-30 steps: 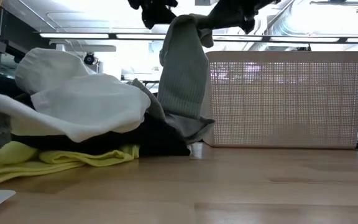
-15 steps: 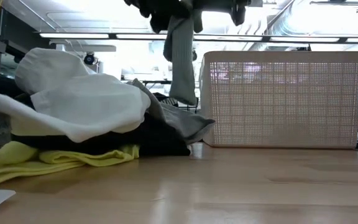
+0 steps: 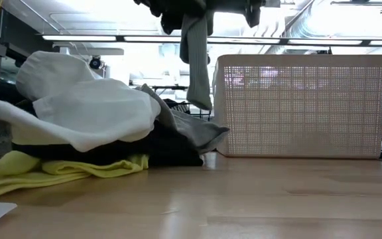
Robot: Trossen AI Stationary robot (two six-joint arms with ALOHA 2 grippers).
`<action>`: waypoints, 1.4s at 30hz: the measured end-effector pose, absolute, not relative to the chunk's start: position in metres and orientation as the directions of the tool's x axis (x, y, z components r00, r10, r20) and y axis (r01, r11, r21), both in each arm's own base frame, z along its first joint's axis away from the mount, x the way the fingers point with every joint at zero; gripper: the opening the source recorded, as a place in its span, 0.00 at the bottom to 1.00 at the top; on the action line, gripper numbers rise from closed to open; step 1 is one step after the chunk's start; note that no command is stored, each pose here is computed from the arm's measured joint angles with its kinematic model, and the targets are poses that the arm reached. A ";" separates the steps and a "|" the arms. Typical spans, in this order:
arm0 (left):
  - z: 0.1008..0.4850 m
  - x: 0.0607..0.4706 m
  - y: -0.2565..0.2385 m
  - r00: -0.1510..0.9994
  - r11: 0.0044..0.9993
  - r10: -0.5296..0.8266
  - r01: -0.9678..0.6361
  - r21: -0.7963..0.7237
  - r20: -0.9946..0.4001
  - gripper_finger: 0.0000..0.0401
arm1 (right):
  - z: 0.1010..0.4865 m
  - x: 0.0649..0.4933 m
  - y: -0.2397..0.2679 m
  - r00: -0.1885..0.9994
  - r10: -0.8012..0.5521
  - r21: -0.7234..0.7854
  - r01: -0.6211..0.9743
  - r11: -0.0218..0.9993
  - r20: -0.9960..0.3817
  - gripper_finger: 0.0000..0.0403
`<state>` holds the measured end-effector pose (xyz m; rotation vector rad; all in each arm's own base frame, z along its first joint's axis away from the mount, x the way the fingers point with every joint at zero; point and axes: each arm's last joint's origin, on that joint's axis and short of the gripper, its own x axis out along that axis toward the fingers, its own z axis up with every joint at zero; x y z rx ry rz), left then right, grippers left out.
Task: Pick & Place Cloths
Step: Put the green sock into the black bin
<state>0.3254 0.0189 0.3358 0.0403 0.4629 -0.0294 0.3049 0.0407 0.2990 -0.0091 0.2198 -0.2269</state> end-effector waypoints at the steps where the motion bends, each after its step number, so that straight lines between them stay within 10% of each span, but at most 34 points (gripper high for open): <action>1: 0.336 0.325 0.019 0.894 0.999 -0.019 0.036 0.030 -0.447 0.49 | 0.299 0.305 0.041 0.950 -0.227 -0.034 0.225 0.974 -0.215 0.01; 9: 0.335 0.325 0.019 0.887 0.999 -0.022 0.039 0.026 -0.461 0.06 | 0.299 0.305 0.040 0.944 -0.251 -0.041 0.248 0.968 -0.214 0.01; 17: 0.335 0.325 0.019 0.887 0.999 -0.019 0.036 0.028 -0.461 0.06 | 0.298 0.304 0.040 0.937 -0.270 -0.053 0.265 0.963 -0.223 0.12; 27: 0.339 0.314 0.019 0.870 0.999 0.014 0.008 0.044 -0.493 0.06 | 0.300 0.294 0.038 0.921 -0.277 0.028 0.296 0.955 -0.273 0.51; 42: 0.370 0.233 0.032 0.613 0.790 0.607 -0.395 0.469 -0.506 0.06 | 0.305 0.280 0.036 0.906 -0.279 0.052 0.310 0.949 -0.318 0.66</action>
